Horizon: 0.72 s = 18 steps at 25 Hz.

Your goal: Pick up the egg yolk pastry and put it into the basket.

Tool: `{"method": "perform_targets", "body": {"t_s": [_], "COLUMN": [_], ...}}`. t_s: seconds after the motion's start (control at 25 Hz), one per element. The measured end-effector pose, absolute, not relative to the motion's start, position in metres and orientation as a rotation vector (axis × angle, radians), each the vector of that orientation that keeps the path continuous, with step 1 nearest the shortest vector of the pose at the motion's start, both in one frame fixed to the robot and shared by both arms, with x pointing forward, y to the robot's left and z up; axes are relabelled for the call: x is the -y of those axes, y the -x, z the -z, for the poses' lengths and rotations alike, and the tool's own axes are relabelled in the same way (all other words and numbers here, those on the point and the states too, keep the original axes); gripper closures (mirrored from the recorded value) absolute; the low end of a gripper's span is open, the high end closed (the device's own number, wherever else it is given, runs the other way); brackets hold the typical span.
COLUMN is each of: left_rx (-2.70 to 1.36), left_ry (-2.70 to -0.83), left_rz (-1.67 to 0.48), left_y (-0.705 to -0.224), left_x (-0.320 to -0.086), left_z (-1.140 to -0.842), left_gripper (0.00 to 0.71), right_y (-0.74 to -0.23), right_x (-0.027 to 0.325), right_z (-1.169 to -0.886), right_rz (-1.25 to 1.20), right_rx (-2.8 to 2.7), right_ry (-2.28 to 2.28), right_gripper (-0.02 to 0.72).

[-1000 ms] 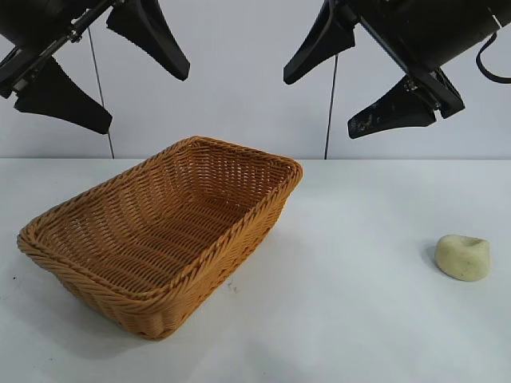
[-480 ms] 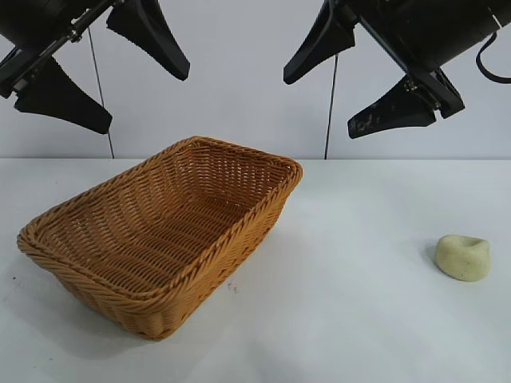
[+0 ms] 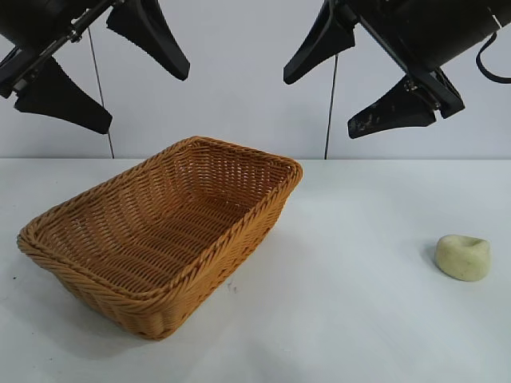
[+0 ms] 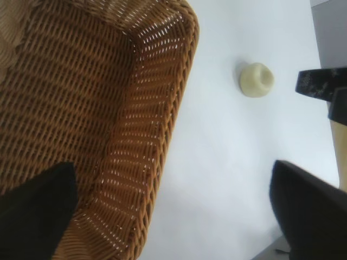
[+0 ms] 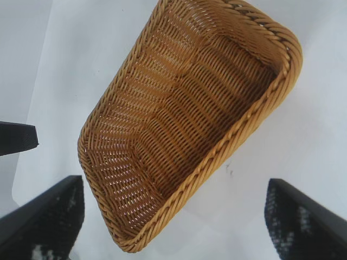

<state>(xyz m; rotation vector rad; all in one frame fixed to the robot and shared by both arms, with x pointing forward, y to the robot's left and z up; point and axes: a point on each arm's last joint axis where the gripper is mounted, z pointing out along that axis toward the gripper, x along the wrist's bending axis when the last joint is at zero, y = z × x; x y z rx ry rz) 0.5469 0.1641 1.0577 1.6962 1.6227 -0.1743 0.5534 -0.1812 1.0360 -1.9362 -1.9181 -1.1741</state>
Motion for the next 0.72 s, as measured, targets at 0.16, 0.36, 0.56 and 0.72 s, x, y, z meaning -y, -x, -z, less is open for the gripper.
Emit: {"method": "perform_targets", "body": {"t_s": [0.16,0.36,0.56,0.72], "left_rx": [-1.654,-1.733,-1.800,-1.911], "left_ry": [-1.692,-1.657,-1.617,-1.604], "left_rz": [0.206,0.177,0.125,0.153], "left_y": [-0.545,-0.536,-0.519,-0.496], "left_x": [-0.164,-0.171,-0.178,-0.172], "left_z": [-1.057,-1.069,-1.087,-1.081], "left_gripper": [0.018,0.018,0.018,0.018], "right_y": [-0.553,-0.553,-0.553,-0.553], "right_x": [0.181,0.181,0.181,0.181], "right_z": [-1.036,-1.036,-1.036,-1.036], "right_rz": [1.174,1.174,1.174,1.174], "right_rx": [1.918,1.918,1.918,1.918], "right_ry": [1.936,1.936,1.936,1.936], "right_gripper": [0.058,0.058,0.058,0.058]}}
